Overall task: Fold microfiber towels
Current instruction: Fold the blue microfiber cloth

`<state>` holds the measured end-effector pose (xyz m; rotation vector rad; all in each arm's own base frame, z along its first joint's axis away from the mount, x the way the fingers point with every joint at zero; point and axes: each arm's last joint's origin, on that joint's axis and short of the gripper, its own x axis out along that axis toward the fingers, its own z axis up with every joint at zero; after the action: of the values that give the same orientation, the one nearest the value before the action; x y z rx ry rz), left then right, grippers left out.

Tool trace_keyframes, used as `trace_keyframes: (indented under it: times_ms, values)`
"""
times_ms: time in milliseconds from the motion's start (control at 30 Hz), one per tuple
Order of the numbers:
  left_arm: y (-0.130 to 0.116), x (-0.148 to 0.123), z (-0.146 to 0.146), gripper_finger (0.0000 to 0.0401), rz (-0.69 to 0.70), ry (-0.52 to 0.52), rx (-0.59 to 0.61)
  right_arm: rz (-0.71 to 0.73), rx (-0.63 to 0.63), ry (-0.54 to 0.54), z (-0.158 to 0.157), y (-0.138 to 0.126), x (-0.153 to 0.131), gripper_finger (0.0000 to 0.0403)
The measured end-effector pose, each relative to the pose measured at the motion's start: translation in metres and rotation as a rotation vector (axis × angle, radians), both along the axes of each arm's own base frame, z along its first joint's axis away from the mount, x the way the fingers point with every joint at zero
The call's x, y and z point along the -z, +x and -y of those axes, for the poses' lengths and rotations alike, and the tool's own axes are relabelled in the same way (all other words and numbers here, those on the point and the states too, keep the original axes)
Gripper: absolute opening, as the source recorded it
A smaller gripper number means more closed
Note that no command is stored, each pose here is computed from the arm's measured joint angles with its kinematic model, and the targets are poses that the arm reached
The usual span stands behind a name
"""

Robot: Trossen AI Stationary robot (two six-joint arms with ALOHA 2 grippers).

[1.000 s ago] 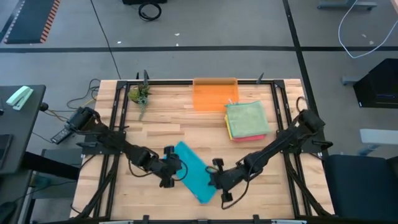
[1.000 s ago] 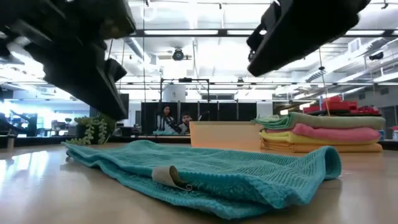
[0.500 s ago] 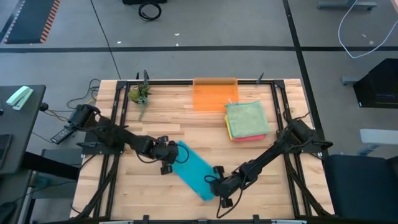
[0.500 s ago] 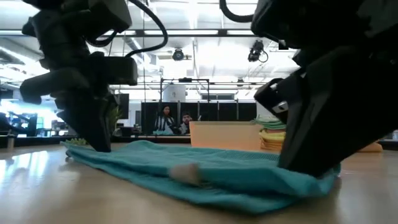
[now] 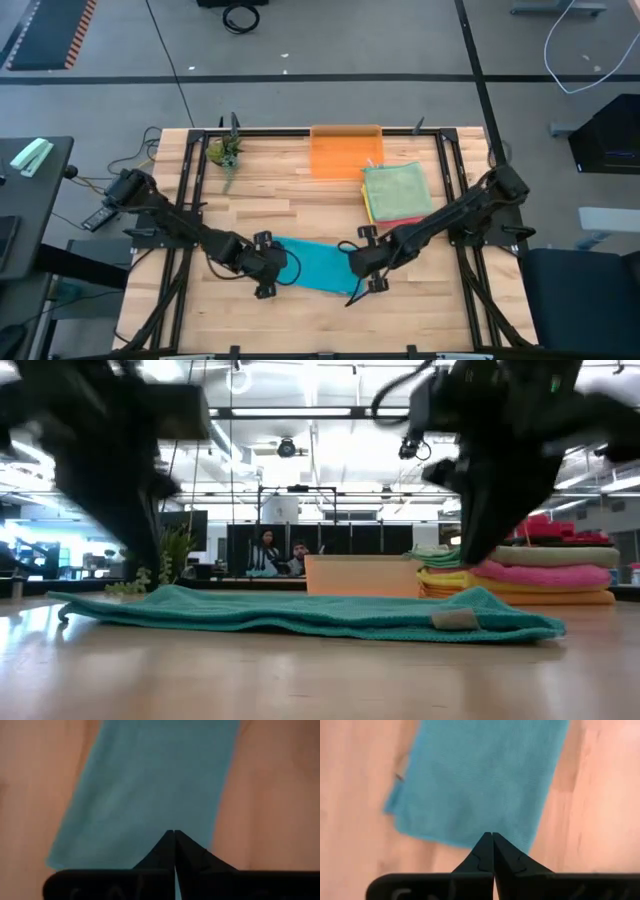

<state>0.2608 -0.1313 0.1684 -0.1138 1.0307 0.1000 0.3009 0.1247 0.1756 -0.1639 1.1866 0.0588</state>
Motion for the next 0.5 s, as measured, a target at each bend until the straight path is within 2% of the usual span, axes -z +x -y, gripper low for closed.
trace_keyframes:
  times_ms: [100,200,333,433,500]
  values:
    - [-0.006,-0.020,0.007,0.0017,0.055,0.043,0.084,0.070,0.029,0.048,-0.006,-0.007,-0.015,0.0002]
    - [-0.016,-0.026,0.017,0.0032,0.076,0.083,0.208,0.128,0.054,0.090,-0.018,-0.018,-0.013,0.0004]
    - [-0.031,-0.016,0.025,0.0056,0.017,0.159,0.337,0.210,0.048,0.066,-0.039,-0.026,0.001,0.0028]
    - [-0.038,-0.004,0.022,0.0077,-0.026,0.184,0.349,0.231,0.042,0.026,-0.048,-0.033,0.014,0.0056]
    - [-0.041,0.002,0.019,0.0091,-0.044,0.190,0.339,0.262,0.062,0.044,-0.053,-0.033,0.016,0.0075]
